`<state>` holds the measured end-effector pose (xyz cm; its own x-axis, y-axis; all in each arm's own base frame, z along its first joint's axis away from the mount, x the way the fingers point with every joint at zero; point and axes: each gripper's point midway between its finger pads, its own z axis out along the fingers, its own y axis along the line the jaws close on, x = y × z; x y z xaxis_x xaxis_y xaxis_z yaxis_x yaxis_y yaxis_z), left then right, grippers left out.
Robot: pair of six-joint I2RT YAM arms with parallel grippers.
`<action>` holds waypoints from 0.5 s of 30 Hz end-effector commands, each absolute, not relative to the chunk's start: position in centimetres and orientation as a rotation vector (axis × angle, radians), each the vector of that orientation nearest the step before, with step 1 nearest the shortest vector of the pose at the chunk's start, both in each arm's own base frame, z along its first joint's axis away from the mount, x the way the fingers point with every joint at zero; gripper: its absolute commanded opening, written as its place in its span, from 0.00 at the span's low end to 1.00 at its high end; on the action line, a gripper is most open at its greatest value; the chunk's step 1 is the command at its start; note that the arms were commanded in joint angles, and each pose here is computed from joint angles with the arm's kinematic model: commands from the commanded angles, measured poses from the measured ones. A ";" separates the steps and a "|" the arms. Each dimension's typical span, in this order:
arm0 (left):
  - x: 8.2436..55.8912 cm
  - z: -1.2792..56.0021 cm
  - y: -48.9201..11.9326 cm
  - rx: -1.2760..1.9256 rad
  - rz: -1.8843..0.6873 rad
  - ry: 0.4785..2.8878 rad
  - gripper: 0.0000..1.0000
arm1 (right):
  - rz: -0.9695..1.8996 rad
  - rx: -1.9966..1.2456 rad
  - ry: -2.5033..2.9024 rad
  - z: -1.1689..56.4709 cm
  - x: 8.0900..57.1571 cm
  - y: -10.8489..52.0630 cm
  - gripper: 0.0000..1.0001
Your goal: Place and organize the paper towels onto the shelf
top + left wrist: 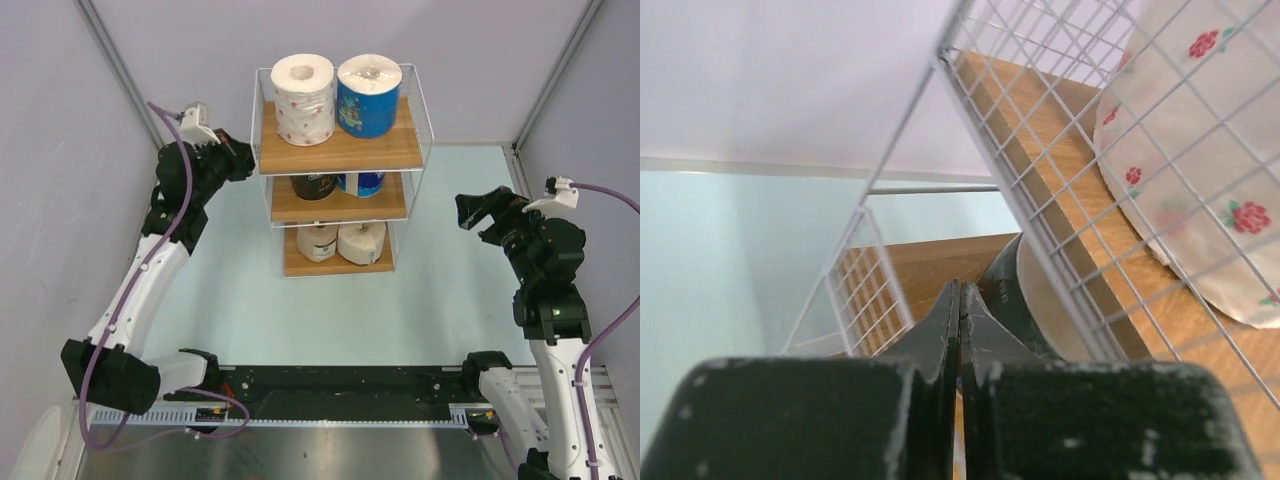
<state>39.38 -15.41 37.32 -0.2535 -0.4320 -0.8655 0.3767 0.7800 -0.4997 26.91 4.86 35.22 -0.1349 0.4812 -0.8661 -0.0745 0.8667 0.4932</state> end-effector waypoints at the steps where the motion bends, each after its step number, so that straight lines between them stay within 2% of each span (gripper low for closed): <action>1: 37.6 38.1 -12.3 -0.102 -0.653 1.639 0.00 | 0.465 0.314 1.581 37.4 27.3 4.2 1.00; 7: 34.6 39.5 -8.8 -0.154 -0.522 1.613 0.00 | 0.441 0.366 1.492 39.7 28.8 3.0 1.00; 11: 32.5 43.1 -7.5 -0.149 -0.464 1.548 0.01 | 0.424 0.399 1.413 42.8 30.8 2.0 0.98; 15: 31.7 46.7 -7.6 -0.123 -0.475 1.495 0.01 | 0.399 0.367 1.341 46.8 33.8 1.6 0.82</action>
<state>32.90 -8.53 42.67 -0.0784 -0.4012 -0.9126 0.2228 0.8852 -0.4083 31.54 2.50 39.75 0.0019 0.4957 -0.8685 -0.0147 0.8684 0.4956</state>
